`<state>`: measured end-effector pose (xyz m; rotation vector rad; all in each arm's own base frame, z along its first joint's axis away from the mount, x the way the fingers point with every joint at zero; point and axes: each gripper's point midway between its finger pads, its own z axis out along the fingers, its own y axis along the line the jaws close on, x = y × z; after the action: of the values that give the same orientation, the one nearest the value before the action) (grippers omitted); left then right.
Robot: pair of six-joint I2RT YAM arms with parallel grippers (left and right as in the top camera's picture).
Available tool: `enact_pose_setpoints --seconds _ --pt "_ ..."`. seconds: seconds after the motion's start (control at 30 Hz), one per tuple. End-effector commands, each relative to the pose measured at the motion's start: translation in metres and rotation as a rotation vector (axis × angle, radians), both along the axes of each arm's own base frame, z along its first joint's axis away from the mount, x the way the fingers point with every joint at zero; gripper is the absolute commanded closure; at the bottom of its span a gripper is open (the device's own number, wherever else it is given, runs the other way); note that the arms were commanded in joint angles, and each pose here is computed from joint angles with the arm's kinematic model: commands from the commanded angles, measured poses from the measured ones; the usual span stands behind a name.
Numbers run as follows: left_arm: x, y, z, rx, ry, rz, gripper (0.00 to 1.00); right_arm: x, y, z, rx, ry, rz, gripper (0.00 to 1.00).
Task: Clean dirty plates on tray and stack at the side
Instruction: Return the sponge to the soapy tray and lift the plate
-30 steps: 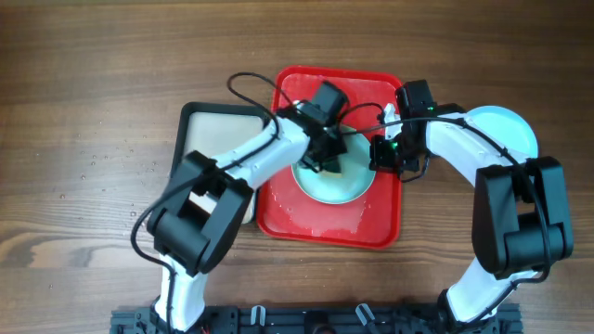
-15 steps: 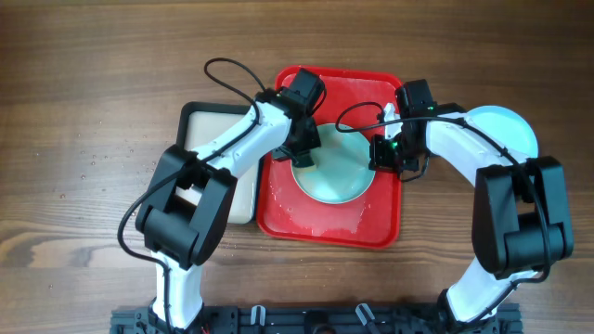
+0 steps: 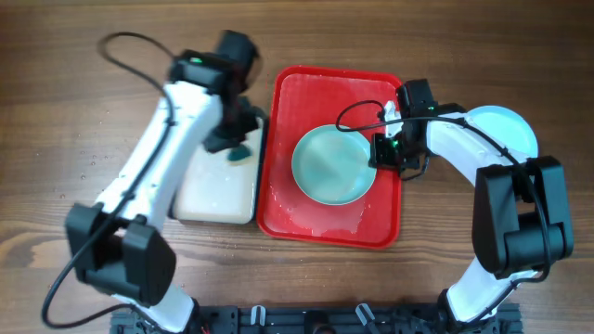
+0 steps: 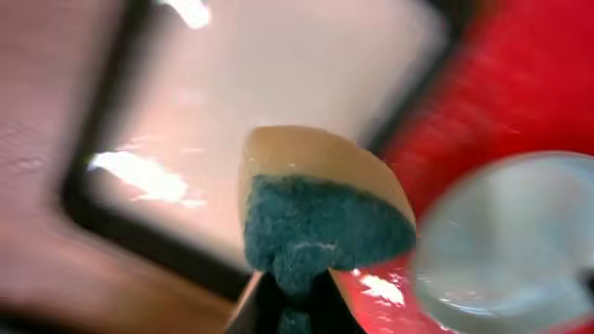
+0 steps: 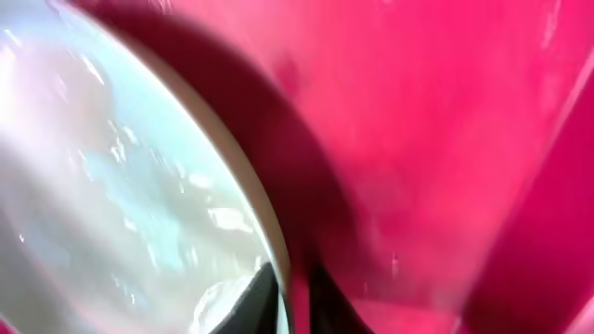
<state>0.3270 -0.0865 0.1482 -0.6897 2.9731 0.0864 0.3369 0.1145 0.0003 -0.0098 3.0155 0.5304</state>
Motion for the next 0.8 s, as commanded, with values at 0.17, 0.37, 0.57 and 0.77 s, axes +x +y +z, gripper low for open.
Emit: enact_pose_setpoints --seconds 0.17,0.37,0.57,0.77 --pt "-0.016 0.047 -0.078 0.127 0.050 -0.015 0.78 -0.012 -0.023 0.038 -0.162 -0.055 0.000 0.96" --pt "-0.009 0.029 -0.037 0.000 -0.065 -0.058 0.17 -0.018 -0.043 0.114 -0.541 -0.319 -0.042 0.96" --pt "-0.027 0.032 0.050 -0.068 -0.333 -0.057 0.00 -0.040 -0.027 0.179 -0.852 -0.610 0.009 0.96" --pt "-0.038 0.034 0.078 -0.087 -0.428 -0.057 0.00 -0.058 0.015 0.218 -1.008 -0.874 0.135 0.96"
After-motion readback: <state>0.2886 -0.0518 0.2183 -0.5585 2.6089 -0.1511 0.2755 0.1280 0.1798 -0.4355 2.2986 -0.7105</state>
